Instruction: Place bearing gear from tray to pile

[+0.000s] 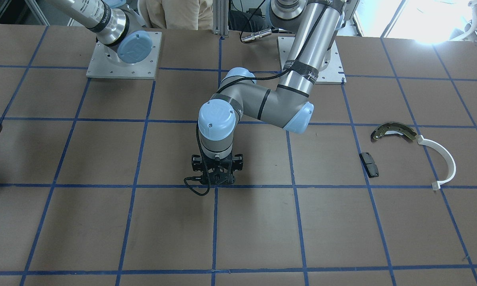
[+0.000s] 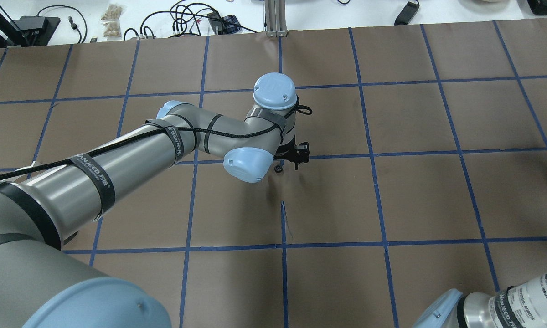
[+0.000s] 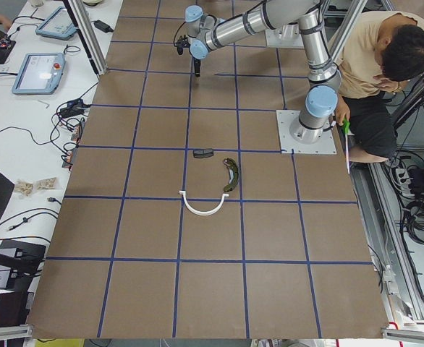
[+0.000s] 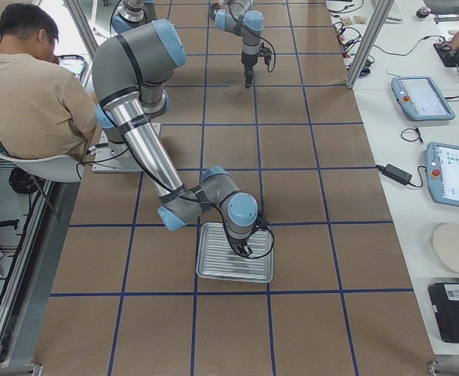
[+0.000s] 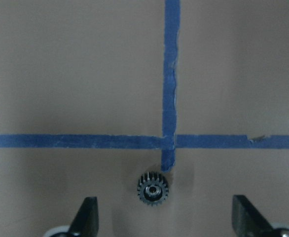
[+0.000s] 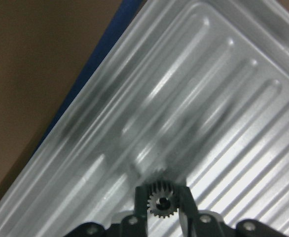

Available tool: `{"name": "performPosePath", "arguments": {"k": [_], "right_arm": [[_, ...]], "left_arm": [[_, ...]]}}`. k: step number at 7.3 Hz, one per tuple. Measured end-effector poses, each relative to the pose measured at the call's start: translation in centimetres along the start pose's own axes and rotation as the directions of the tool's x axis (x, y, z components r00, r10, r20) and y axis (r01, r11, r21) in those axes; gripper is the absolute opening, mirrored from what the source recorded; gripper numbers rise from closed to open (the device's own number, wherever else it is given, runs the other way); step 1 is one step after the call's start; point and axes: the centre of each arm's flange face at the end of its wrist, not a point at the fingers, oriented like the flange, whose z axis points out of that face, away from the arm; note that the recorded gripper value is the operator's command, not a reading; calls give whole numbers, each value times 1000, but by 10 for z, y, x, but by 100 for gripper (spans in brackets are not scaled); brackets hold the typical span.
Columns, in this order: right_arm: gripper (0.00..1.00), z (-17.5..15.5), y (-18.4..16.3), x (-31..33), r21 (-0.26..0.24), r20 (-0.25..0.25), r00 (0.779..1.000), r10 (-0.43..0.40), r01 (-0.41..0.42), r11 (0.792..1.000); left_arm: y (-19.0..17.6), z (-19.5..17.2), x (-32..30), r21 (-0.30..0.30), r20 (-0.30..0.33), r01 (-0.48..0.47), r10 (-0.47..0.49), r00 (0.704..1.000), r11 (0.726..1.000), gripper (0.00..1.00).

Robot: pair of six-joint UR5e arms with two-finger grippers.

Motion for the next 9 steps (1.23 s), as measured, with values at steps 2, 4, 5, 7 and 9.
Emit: {"name": "performPosePath", "arguments": {"k": [2,4,5,7,9], "right_arm": [[5,-23,-3,-4,-4,-6,1000,8,-8,1000],[6,-112,-49,-55,6,29,993,112,-113,994],[6,-159,-94,-106,-10,67,976,206,-205,979],[6,-213,-189,-220,-37,147,898,414,-413,910],[5,-221,-280,-331,-76,236,763,601,-602,795]], "left_arm": [[-1,4,-1,-4,2,24,-24,1000,1000,53],[-1,7,-3,-9,7,33,-33,999,999,34],[-1,7,-3,-9,7,33,-33,999,999,27],[-4,1,-3,0,3,35,-35,999,999,0],[-6,-5,-12,4,2,41,-41,999,999,0]]}}
